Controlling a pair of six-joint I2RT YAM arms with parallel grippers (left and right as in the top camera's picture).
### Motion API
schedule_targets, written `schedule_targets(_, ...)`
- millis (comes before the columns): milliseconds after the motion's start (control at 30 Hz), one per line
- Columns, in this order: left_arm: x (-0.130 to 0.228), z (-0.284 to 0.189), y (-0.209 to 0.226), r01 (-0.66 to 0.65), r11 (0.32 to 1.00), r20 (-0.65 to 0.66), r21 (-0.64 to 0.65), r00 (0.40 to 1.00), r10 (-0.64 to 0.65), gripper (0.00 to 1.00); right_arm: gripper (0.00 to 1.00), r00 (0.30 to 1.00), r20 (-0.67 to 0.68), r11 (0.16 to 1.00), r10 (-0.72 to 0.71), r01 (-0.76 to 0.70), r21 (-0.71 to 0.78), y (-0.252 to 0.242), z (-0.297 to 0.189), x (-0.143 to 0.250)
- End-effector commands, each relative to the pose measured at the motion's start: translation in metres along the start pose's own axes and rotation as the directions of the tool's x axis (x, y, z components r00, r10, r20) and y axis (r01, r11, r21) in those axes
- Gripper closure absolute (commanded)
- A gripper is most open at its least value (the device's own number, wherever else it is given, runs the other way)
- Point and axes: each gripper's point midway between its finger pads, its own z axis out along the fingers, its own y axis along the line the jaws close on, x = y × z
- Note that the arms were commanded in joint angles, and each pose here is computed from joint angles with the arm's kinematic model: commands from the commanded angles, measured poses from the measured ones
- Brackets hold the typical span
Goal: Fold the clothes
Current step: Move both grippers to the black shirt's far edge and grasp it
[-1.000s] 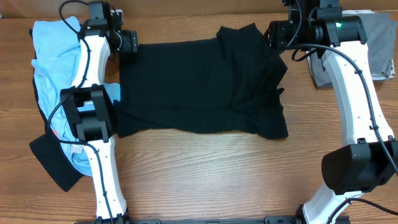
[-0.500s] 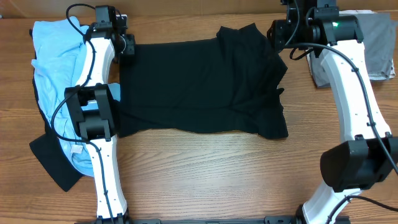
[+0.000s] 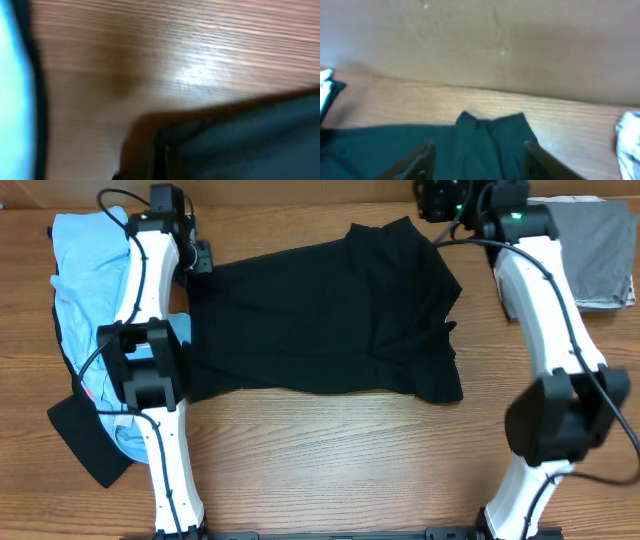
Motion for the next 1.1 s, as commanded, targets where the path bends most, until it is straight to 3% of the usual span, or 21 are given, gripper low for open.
schedule_targets(0,-0.026,-0.091,-0.02,0.003,0.999,0.132,0.034,0.991,-0.008,0.96,0.34,0.998,-0.06,0.999,0.036,-0.037,-0.006,-0.009,0.051,0.034)
schedule_targets(367,0.009,-0.087,-0.054,-0.059,0.997,0.011,0.04,0.998,0.059,0.96,0.33,0.979,-0.14,0.989,0.146,-0.145,0.019,-0.038,0.148,0.121)
schedule_targets(700,0.011,-0.085,-0.059,-0.067,0.997,0.006,0.042,0.998,0.067,0.96,0.33,0.988,-0.083,0.992,0.129,-0.129,0.005,-0.045,0.187,0.143)
schedule_targets(867,0.011,-0.085,-0.059,-0.068,0.997,0.006,0.042,0.998,0.068,0.96,0.5,0.987,-0.099,0.991,0.129,-0.125,0.043,-0.051,0.196,0.159)
schedule_targets(1067,0.011,-0.085,-0.058,-0.067,0.997,0.007,0.039,0.998,0.067,0.96,0.74,0.956,-0.245,0.974,0.164,-0.117,0.195,-0.071,0.187,0.201)
